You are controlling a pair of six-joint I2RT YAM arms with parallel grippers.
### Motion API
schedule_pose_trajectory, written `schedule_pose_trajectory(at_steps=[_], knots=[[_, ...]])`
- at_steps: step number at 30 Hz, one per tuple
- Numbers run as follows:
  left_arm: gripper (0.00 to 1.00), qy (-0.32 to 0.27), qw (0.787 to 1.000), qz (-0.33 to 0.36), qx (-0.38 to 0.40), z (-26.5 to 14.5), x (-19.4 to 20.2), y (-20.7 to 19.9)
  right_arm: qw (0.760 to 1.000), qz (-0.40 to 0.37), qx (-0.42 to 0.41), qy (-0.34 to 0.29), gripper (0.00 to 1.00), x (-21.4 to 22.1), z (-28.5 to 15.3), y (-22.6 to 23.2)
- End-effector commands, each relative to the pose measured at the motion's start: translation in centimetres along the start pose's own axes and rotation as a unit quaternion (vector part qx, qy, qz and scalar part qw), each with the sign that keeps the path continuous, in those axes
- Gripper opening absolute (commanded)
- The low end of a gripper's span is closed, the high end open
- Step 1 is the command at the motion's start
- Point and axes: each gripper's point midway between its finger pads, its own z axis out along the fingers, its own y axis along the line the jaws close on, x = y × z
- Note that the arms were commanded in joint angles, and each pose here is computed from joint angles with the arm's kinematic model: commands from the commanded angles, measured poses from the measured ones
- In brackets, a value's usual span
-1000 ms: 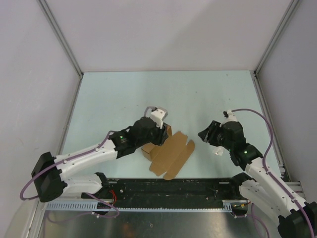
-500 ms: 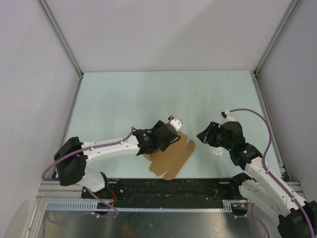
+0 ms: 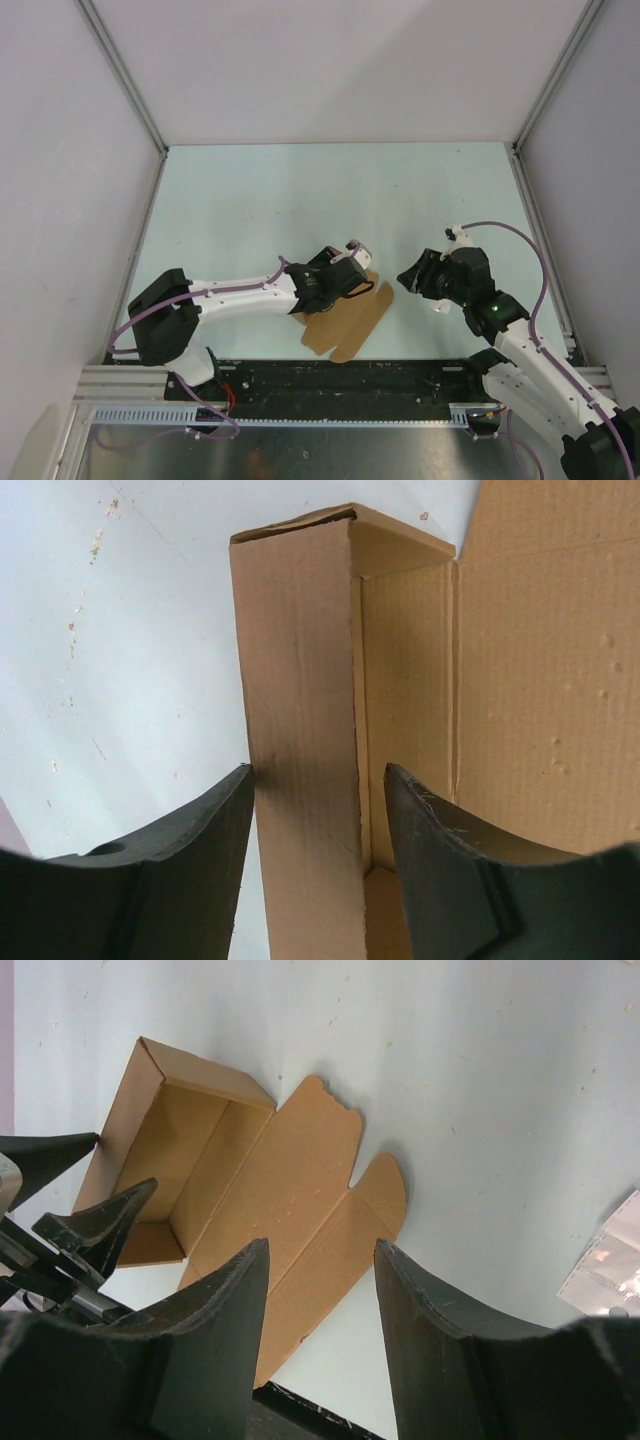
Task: Fold the paper box
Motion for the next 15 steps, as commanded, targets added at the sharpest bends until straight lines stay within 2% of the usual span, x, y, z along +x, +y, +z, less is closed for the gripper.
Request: schedule_pose_trajectory(at_steps=[1, 15], knots=[[0.59, -0.016, 1.0, 0.003, -0.016, -0.56, -1.62, 0.69, 1.0, -0.004, -0.016, -0.004, 0.52, 0.14, -0.21, 0.38], [0.43, -0.021, 0.999, 0.01, -0.034, -0.78, -2.03, 1.48, 1.0, -0.003, -0.022, -0.008, 0.52, 0.22, -0.49, 0.48]])
